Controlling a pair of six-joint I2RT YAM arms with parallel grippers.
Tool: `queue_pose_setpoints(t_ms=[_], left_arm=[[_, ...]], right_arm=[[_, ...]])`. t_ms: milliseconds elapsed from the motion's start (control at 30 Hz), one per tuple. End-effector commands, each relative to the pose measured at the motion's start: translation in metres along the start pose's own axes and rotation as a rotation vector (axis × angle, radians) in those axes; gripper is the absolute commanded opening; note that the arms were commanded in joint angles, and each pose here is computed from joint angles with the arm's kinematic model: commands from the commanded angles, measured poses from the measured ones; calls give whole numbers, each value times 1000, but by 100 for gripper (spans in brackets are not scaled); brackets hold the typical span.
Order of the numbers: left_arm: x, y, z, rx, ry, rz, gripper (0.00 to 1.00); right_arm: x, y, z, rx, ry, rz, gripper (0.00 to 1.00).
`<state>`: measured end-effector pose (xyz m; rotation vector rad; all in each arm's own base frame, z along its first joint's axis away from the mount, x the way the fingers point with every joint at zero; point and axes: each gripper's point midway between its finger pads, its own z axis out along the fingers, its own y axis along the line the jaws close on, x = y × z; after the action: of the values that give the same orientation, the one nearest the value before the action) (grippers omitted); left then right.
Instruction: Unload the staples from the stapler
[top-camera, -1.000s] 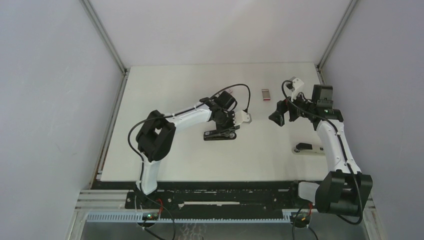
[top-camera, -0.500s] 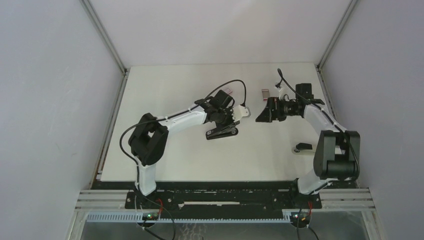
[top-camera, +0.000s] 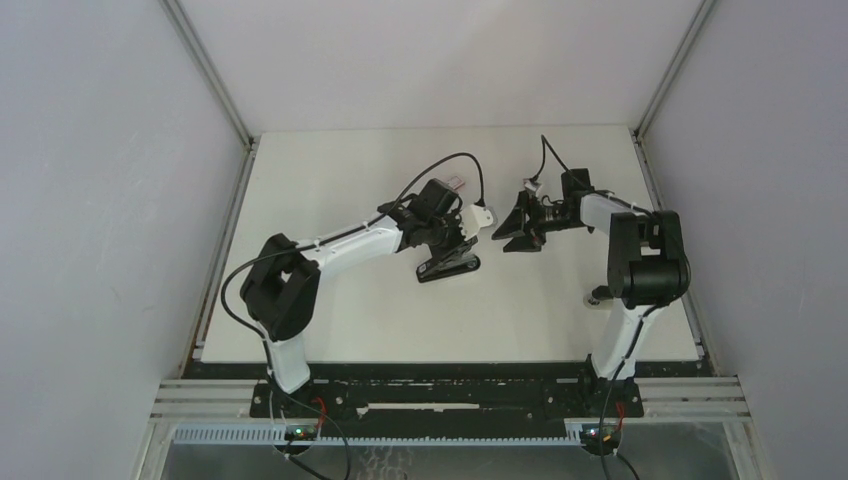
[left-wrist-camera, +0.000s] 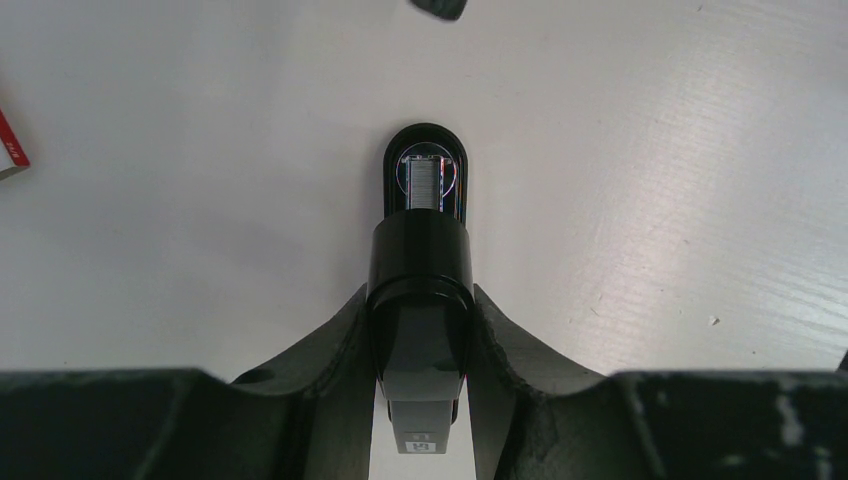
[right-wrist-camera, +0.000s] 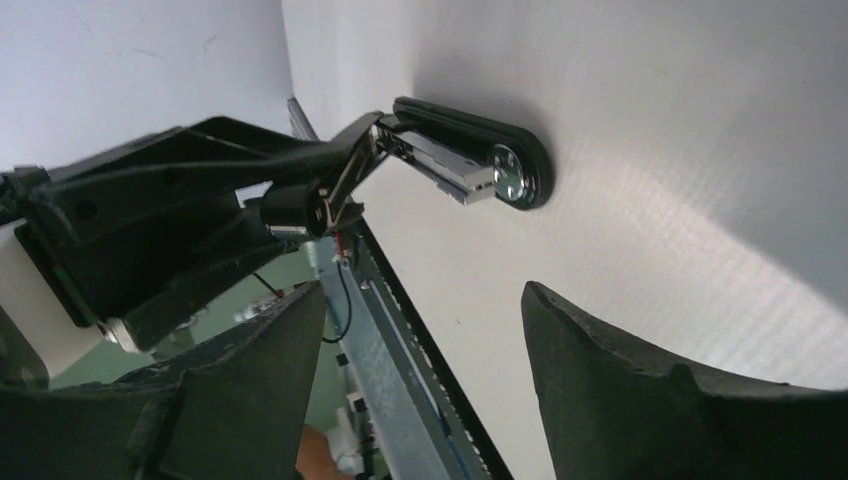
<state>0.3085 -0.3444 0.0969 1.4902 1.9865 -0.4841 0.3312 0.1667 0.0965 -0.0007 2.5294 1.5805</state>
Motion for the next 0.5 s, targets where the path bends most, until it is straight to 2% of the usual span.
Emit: queue_pose_setpoints(t_ms=[0,467], left_arm=[[-35,-2,-22,-2,-132,-6,9],[-36,-7,-22,19,-144,-19,8]], right_arm=[[-16,17,10,-77,16,15,70],[-9,-1,52,-66,111,15,65]])
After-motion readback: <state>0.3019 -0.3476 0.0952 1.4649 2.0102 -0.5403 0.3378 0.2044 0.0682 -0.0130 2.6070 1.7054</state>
